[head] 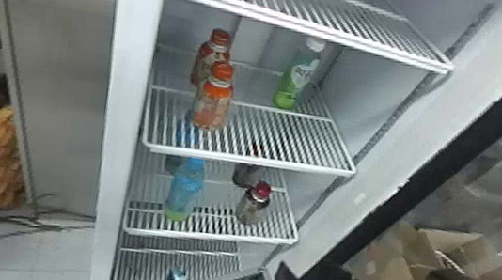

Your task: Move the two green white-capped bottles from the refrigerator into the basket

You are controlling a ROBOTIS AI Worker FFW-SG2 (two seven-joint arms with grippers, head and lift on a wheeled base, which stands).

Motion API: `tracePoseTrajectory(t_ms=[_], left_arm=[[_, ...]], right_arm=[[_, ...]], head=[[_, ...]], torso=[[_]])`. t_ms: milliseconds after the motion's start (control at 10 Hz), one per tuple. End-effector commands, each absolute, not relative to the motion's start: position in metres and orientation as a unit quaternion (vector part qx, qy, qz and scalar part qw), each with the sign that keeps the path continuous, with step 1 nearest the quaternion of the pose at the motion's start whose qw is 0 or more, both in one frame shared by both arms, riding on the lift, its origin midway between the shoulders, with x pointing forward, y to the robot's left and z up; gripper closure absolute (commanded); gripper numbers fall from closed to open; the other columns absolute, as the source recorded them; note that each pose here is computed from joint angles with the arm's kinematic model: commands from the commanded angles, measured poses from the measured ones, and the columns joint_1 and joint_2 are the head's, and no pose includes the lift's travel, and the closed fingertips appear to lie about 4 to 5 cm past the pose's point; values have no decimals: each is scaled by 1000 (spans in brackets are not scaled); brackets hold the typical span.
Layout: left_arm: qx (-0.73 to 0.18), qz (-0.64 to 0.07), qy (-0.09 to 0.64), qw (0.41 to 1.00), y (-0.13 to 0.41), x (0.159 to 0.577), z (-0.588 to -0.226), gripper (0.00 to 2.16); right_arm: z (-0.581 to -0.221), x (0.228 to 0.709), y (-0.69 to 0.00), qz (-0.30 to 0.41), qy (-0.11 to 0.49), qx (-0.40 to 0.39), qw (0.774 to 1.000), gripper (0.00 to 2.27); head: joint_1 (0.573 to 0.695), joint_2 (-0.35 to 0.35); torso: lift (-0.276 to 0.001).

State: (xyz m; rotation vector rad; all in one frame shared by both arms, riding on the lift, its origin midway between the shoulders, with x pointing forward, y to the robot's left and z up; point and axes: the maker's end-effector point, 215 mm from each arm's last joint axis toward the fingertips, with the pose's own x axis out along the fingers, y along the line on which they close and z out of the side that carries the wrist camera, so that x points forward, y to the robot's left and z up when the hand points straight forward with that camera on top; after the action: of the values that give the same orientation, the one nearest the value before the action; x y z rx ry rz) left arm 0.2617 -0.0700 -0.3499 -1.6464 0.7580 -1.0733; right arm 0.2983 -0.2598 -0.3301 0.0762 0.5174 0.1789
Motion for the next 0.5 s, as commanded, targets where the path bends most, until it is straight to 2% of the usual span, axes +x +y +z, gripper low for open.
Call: tracePoseTrajectory(t_ms=[0, 400], left_arm=[[-678, -444, 314, 494, -70, 261, -350, 1214], [-680, -445, 314, 492, -72, 261, -348, 1214]], right_arm=[[-321, 324, -267, 87, 219, 34, 971, 447], [-310, 404, -294, 84, 107, 32, 990, 444]], head=[[695, -350], [695, -350]], torso=[[-4], [-4]])
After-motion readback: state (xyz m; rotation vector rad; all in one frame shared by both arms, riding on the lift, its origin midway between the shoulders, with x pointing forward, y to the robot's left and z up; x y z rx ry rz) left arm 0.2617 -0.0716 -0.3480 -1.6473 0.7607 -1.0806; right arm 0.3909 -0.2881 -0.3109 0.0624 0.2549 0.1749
